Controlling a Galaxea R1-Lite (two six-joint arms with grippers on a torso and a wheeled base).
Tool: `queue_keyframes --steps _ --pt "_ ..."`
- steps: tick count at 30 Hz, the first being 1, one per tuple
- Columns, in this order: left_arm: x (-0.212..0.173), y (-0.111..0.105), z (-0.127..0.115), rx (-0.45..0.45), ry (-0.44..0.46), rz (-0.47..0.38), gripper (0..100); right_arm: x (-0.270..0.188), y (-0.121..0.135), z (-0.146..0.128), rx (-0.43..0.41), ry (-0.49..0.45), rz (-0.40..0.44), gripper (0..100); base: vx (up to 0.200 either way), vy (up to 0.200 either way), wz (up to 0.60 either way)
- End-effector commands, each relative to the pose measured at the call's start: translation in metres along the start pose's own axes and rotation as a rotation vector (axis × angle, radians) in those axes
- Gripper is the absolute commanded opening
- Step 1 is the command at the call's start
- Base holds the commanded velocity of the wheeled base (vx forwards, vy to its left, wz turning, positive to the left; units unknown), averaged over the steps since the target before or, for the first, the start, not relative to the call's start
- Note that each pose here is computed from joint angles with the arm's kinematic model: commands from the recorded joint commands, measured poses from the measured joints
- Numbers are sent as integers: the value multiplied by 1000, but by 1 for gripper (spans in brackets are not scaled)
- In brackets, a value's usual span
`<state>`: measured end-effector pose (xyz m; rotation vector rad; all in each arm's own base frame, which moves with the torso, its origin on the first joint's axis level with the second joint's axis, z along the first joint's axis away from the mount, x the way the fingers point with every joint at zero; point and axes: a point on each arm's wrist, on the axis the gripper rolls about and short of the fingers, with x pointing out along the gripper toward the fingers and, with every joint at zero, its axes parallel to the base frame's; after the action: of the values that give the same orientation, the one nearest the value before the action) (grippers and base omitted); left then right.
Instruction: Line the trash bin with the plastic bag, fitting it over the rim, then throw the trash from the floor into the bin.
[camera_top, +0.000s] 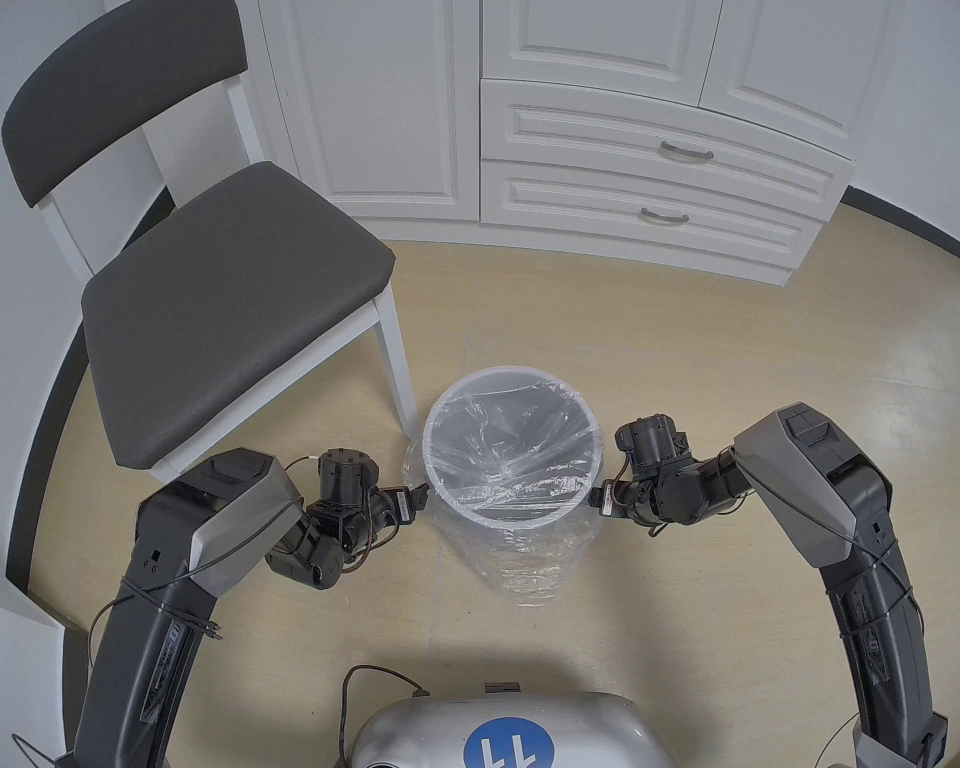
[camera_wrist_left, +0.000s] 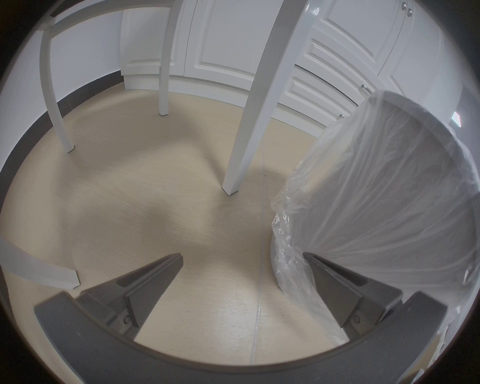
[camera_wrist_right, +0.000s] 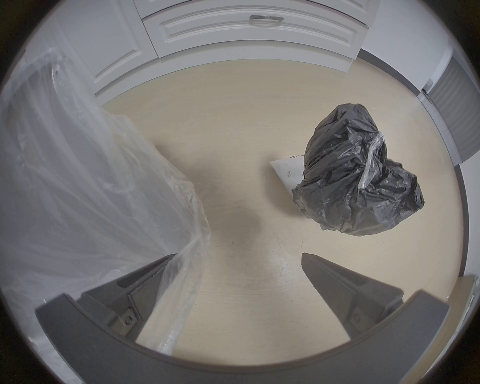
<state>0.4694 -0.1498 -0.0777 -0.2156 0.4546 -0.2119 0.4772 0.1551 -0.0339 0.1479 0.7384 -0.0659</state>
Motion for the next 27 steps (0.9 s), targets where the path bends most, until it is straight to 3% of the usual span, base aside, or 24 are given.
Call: queue_keyframes --steps 1,9,13,16,20,27 --pt "-1 1 4 -3 -10 4 100 2 -1 -3 -5 8 -3 100 0 0 0" --pt "-42 -8 38 17 6 -17 100 -23 -7 19 -14 -28 -3 100 0 0 0" --pt "-88 -14 54 106 79 -117 100 -65 -31 33 -127 -14 -17 100 0 0 0" --pt "-105 -15 57 181 101 -132 100 -85 -44 38 -183 -15 6 100 0 0 0" --pt "-125 -16 60 257 115 -137 100 -109 -49 43 -225 -96 26 100 0 0 0" --pt "-132 -19 58 297 119 -139 100 -133 -18 27 -283 -192 107 100 0 0 0"
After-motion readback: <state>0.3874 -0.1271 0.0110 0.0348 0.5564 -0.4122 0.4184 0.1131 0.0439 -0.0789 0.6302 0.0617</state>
